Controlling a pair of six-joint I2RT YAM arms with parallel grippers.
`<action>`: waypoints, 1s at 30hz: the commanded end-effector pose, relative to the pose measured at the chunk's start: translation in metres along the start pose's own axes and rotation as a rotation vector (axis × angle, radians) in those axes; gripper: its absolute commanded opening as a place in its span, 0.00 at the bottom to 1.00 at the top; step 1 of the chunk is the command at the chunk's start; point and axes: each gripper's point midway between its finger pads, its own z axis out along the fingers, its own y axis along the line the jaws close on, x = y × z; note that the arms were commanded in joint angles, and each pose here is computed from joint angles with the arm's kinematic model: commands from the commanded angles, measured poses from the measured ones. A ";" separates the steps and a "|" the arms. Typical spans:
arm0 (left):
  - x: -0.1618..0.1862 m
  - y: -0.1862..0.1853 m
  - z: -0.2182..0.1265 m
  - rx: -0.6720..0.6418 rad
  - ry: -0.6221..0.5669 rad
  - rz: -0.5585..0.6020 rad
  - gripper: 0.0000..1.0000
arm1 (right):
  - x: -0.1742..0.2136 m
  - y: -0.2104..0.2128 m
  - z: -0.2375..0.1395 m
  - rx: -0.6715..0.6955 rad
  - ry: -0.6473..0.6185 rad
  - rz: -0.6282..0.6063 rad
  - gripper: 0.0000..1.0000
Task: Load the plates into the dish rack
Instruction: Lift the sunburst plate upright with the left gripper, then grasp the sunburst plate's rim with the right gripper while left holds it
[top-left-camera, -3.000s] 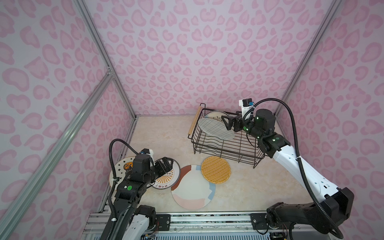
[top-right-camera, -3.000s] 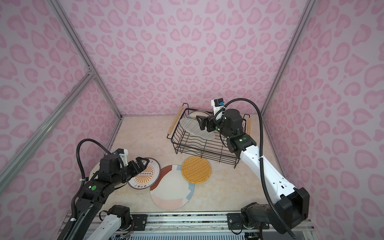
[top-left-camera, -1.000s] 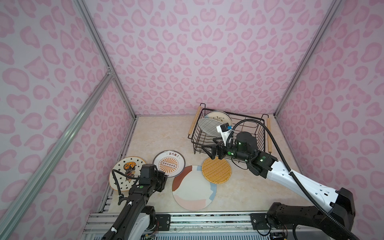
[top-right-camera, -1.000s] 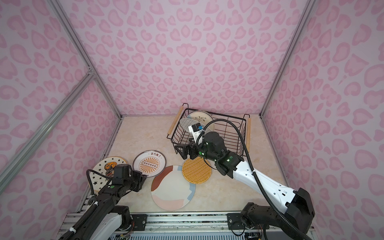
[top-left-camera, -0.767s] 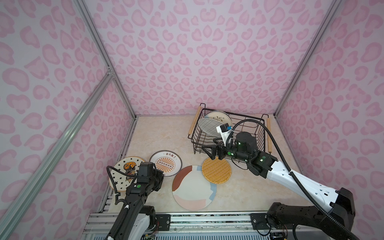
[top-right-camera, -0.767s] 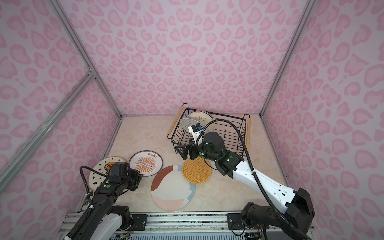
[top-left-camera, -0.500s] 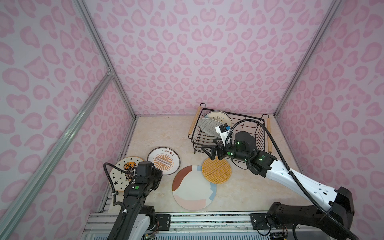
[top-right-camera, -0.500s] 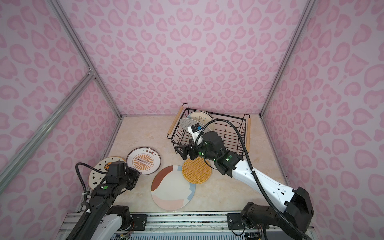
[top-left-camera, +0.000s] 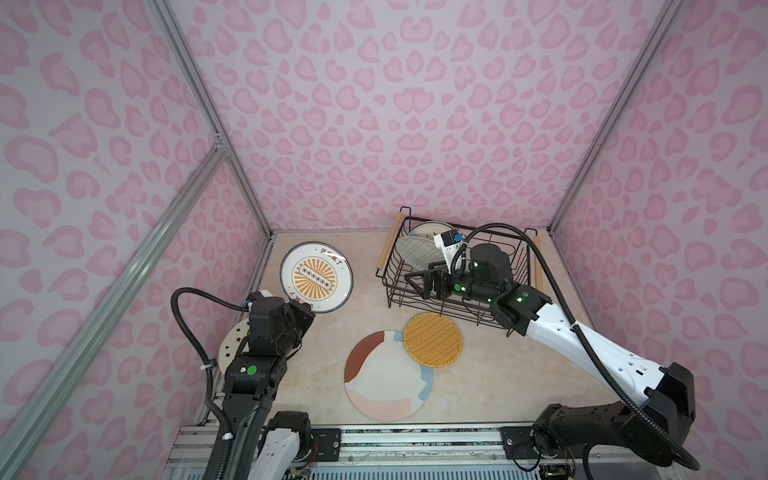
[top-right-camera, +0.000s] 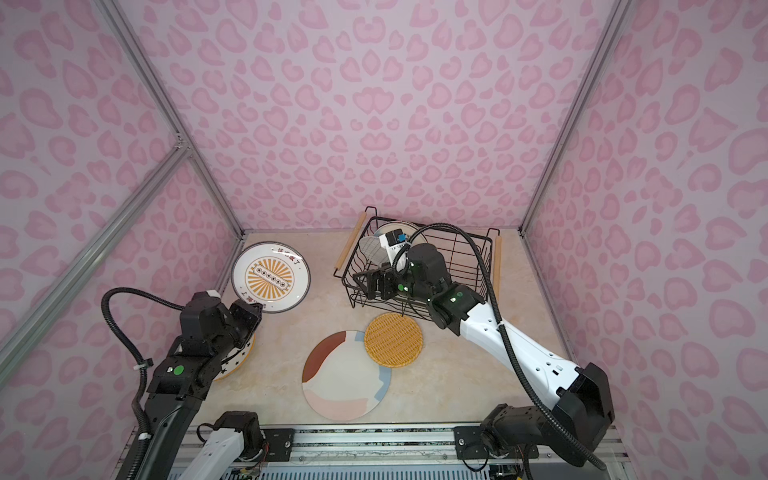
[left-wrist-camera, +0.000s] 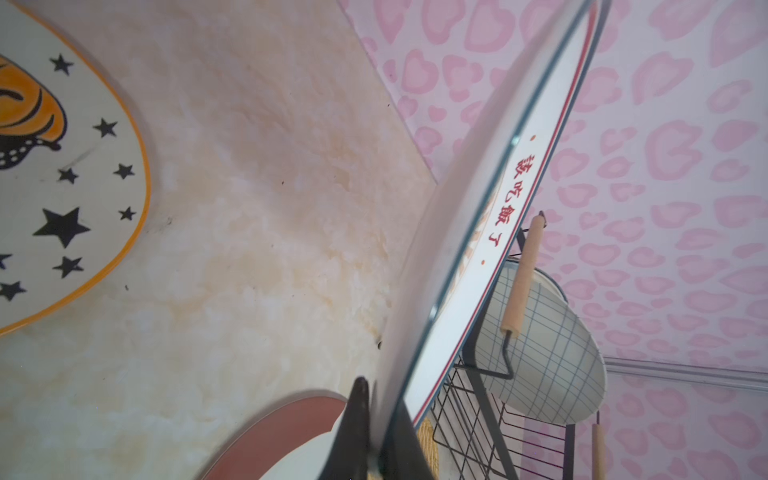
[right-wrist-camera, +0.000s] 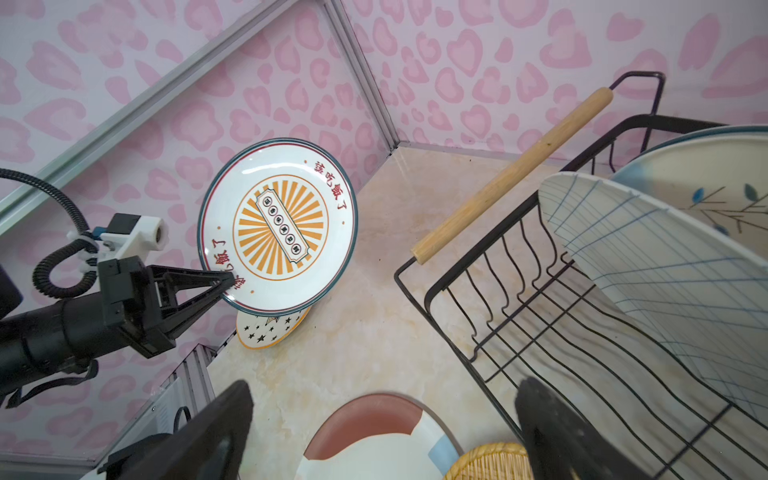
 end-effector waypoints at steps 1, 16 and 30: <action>-0.021 -0.044 -0.014 0.133 -0.051 0.100 0.04 | -0.010 0.004 0.003 -0.041 0.005 0.045 0.98; 0.013 -0.153 -0.024 0.620 0.223 0.179 0.04 | -0.058 0.023 0.048 -0.215 -0.023 0.198 0.94; 0.029 -0.152 -0.011 0.614 0.263 0.179 0.04 | -0.073 0.038 0.048 -0.306 -0.068 0.262 0.42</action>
